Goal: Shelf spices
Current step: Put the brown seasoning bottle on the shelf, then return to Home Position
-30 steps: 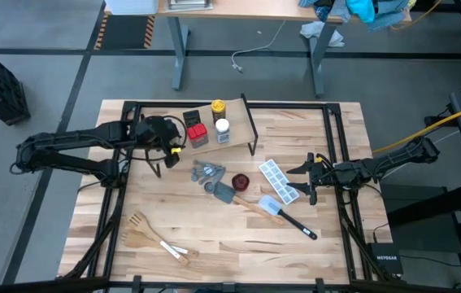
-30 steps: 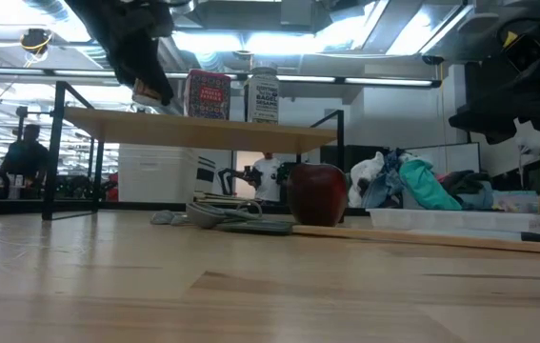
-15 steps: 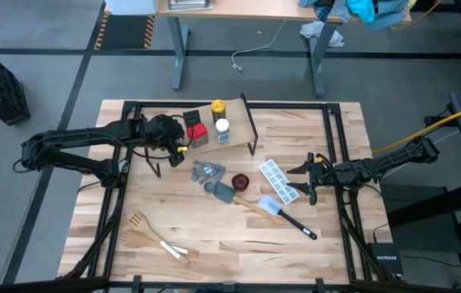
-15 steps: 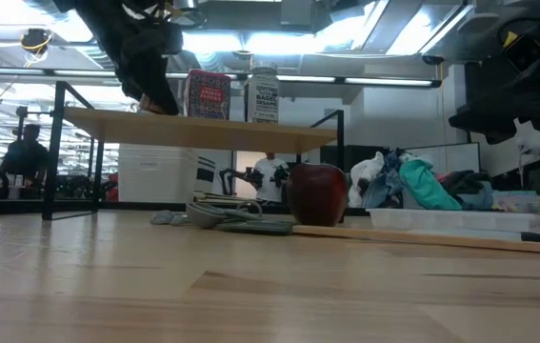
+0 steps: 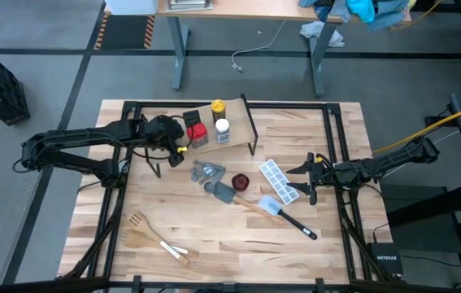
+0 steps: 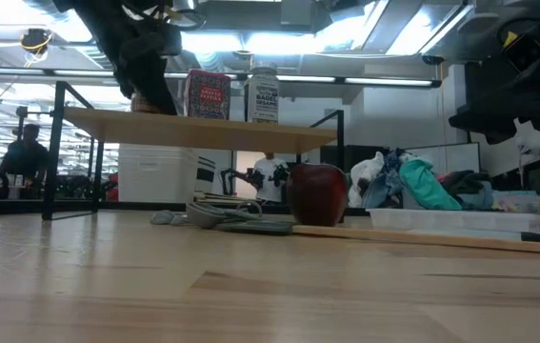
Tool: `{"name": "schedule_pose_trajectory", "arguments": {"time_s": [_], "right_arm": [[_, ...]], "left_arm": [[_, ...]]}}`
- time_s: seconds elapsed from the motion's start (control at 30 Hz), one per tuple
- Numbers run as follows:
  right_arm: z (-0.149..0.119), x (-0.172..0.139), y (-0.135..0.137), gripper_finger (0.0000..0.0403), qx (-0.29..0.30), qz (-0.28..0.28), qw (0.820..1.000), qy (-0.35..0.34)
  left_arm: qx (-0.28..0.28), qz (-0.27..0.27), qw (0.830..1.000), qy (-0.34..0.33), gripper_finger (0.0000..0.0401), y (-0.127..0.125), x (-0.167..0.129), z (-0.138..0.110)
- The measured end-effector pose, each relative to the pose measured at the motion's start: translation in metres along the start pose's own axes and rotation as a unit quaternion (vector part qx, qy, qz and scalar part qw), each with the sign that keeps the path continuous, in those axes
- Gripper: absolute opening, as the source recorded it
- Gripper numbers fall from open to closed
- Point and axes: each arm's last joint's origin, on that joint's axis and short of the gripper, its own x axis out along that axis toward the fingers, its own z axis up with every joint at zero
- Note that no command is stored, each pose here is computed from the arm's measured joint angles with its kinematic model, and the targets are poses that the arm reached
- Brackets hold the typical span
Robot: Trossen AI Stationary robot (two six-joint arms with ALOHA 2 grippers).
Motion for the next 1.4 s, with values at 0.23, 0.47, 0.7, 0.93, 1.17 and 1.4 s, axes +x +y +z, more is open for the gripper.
{"name": "schedule_pose_trajectory", "arguments": {"time_s": [0.23, 0.47, 0.7, 0.93, 1.17, 1.4], "right_arm": [[0.000, 0.000, 0.000, 0.0221, 0.000, 0.000, 1.000, 0.000], [0.000, 0.000, 0.000, 0.0221, 0.000, 0.000, 1.000, 0.000], [0.000, 0.000, 0.000, 0.0221, 0.000, 0.000, 1.000, 0.000], [0.000, 0.000, 0.000, 0.0221, 0.000, 0.000, 1.000, 0.000], [0.000, 0.000, 0.000, 0.0221, 0.000, 0.000, 1.000, 0.000], [0.000, 0.000, 0.000, 0.0221, 0.000, 0.000, 1.000, 0.000]], "left_arm": [[-0.001, -0.001, 1.000, -0.005, 0.0253, 0.000, -0.002, 0.000], [0.004, -0.015, 0.998, -0.062, 0.0254, 0.005, -0.029, 0.000], [-0.005, -0.024, 0.986, -0.167, 0.0255, 0.015, -0.082, -0.002], [-0.067, -0.057, 0.971, -0.222, 0.0255, 0.023, -0.126, -0.034], [-0.070, -0.149, 0.957, -0.237, 0.0255, 0.019, -0.129, -0.075], [-0.069, -0.215, 0.926, -0.303, 0.0255, 0.006, -0.100, -0.086]]}}
